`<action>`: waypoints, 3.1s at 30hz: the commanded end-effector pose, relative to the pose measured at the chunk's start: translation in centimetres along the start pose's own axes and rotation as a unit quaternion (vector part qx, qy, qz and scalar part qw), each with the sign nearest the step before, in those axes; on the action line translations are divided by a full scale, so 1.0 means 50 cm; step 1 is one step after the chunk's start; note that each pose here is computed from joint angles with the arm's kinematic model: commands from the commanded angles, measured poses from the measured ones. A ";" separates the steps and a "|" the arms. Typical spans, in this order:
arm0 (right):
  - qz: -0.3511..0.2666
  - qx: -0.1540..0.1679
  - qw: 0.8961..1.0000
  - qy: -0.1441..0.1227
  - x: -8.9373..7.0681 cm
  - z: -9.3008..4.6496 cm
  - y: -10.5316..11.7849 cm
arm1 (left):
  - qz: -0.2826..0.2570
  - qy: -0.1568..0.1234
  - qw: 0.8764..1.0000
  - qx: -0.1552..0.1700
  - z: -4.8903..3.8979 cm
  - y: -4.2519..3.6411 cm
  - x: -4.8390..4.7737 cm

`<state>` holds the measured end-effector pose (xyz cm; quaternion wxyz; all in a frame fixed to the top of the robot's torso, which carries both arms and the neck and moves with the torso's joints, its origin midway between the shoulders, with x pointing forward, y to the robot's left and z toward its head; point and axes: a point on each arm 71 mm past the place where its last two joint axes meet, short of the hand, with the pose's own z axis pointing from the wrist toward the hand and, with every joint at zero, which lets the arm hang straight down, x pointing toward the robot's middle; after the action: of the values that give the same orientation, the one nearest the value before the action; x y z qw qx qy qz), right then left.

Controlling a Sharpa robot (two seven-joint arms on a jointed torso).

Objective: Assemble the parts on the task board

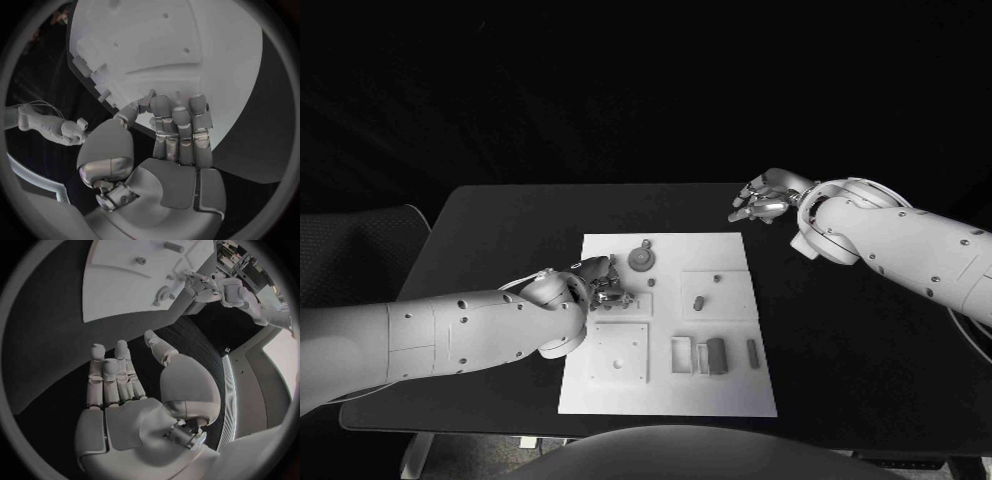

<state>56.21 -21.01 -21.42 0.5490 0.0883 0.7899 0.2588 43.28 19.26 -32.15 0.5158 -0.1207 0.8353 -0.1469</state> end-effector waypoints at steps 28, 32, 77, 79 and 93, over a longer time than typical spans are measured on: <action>-0.003 -0.002 1.000 0.009 0.004 0.001 0.002 | 0.010 0.011 1.000 0.001 0.005 -0.004 0.011; -0.003 0.000 1.000 0.009 0.004 0.000 0.001 | 0.009 0.010 1.000 0.002 0.005 -0.005 0.011; -0.003 0.000 1.000 0.010 0.004 0.000 0.000 | 0.015 0.027 0.999 0.006 0.012 -0.001 0.019; -0.003 0.000 1.000 0.010 0.004 -0.001 0.000 | 0.017 0.027 0.999 0.007 0.012 -0.002 0.019; -0.003 0.001 1.000 0.010 0.003 -0.001 -0.002 | 0.016 0.032 0.999 0.008 0.011 -0.001 0.021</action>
<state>56.18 -21.13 -21.52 0.5462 0.0889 0.7925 0.2564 43.88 19.21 -32.42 0.5126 -0.1100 0.8393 -0.1439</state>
